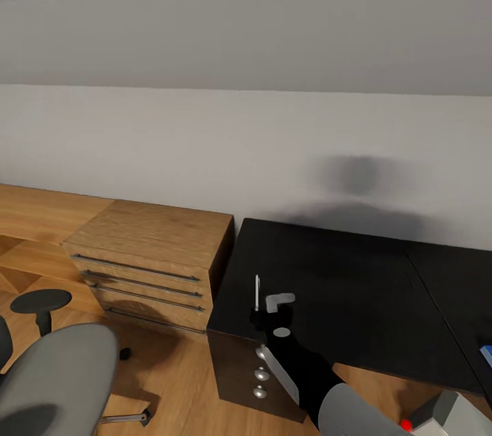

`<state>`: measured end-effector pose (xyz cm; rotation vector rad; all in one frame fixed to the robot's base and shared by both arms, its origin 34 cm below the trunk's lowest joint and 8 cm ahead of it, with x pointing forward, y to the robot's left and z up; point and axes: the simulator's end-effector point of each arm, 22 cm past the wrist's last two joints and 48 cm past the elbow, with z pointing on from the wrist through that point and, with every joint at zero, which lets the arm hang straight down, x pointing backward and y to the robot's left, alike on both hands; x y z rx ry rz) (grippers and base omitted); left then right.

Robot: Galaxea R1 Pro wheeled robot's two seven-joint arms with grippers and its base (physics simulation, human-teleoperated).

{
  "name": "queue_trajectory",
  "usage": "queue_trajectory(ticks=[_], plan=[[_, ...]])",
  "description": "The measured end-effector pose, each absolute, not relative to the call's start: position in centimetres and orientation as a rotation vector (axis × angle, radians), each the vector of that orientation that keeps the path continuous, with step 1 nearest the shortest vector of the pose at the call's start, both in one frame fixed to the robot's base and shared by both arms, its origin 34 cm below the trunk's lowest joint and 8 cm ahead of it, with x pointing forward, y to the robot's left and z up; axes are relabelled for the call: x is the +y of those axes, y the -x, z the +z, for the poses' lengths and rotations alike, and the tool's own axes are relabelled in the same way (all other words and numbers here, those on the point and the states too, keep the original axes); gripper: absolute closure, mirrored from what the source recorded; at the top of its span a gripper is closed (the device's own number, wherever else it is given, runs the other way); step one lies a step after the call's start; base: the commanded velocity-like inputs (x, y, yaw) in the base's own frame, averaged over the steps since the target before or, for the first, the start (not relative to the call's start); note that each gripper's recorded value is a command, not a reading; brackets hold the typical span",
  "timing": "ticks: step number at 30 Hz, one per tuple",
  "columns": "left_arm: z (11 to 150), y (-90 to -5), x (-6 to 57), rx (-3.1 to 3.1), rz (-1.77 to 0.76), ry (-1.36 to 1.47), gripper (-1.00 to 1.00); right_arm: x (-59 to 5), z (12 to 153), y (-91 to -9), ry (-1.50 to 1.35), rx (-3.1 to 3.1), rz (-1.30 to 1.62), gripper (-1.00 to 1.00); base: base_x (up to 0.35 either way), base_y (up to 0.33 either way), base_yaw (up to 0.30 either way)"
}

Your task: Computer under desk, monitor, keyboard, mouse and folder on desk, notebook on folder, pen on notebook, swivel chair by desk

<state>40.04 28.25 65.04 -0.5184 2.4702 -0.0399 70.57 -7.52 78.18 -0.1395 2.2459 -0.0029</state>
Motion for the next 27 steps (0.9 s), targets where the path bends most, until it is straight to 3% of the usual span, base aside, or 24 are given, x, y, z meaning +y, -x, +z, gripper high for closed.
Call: queue_trajectory(ticks=[22, 27], plan=[[63.1, -40.1, 28.1, 2.475, -0.044, 0.516, -1.0, -8.6, 74.5, -69.8, 0.152, 2.291, -0.037, -1.0, 0.0, 0.0, 0.0], [63.0, -39.9, 28.0, 2.479, -0.045, 0.514, -1.0, -8.5, 74.5, -69.7, 0.154, 2.292, -0.038, -1.0, 0.151, 0.064, 0.0]])
